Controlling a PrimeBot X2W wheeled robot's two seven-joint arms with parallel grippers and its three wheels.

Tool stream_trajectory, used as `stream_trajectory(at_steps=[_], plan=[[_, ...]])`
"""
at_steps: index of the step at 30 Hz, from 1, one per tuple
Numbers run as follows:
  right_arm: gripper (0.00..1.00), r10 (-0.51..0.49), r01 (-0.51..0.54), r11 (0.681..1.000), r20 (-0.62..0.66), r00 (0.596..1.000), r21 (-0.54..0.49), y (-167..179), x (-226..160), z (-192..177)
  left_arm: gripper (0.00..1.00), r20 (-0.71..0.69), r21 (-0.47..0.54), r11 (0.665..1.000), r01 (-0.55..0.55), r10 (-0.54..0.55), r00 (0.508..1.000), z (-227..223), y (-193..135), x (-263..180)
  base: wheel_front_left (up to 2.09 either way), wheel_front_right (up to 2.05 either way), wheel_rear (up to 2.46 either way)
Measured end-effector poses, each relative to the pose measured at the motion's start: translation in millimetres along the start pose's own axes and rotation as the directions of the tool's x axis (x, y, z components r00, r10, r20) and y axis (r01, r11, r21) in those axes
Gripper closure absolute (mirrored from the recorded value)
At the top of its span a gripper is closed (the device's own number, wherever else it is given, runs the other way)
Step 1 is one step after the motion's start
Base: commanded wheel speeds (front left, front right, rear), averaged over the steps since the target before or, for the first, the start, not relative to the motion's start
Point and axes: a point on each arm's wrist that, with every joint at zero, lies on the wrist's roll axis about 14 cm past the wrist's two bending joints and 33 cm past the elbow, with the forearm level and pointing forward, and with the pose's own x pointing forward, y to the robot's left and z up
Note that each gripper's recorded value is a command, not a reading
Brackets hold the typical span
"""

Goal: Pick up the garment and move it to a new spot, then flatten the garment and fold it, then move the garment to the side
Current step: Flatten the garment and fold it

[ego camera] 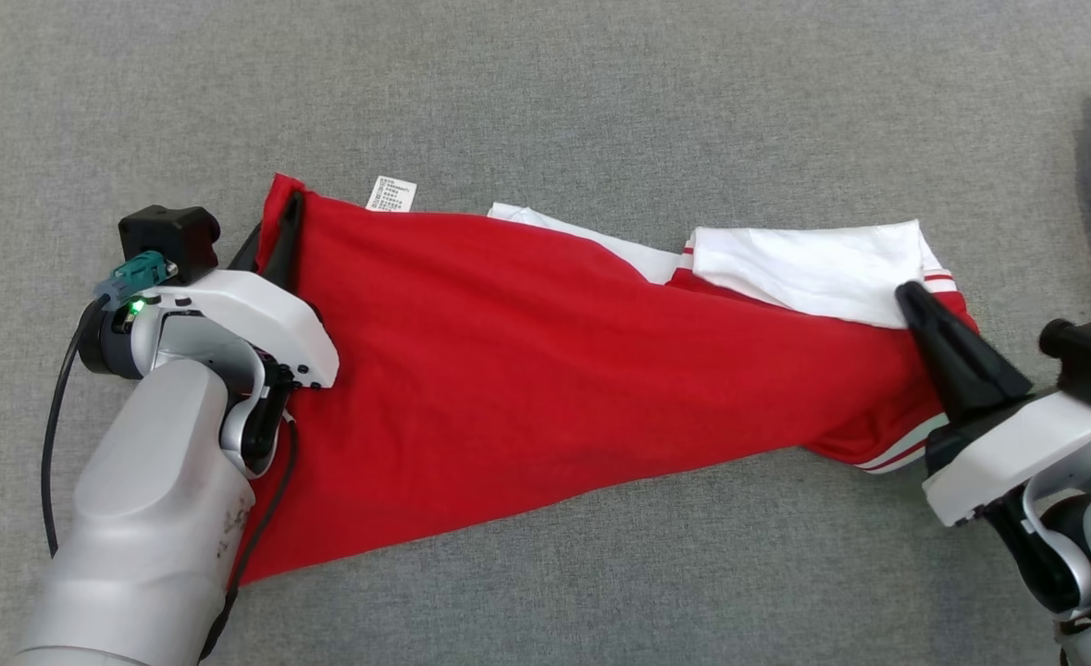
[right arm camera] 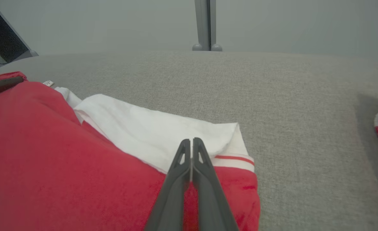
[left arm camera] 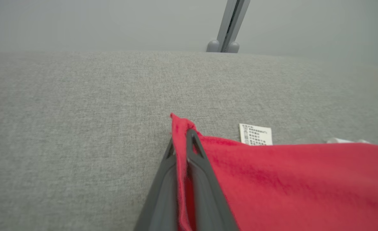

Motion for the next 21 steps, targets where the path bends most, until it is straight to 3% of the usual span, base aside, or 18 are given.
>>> stream_trajectory(at_steps=[5,9,15,21], plan=[[1.00,-0.032,0.035,0.999,0.133,0.991,-0.017,-8.9,-6.8,33.9,1.00,0.102,0.005,1.000,0.016,-0.017,0.995,25.2,-5.3,-1.5,0.00,0.00,0.00],[1.00,-0.058,0.077,0.995,0.276,0.960,-0.060,-17.9,-19.4,76.0,1.00,0.224,0.029,0.998,0.047,-0.053,0.973,62.0,-15.9,-8.8,0.00,0.00,0.00],[1.00,-0.069,0.159,0.977,0.499,0.864,-0.140,-26.1,-53.1,154.2,1.00,0.424,0.079,0.994,0.075,-0.102,0.900,127.5,-31.4,-40.6,0.00,0.00,0.00],[1.00,-0.034,0.239,0.950,0.693,0.720,-0.202,-18.2,-106.0,235.3,1.00,0.614,0.136,0.984,0.112,-0.173,0.770,200.3,-61.0,-99.2,0.00,0.00,0.00]])
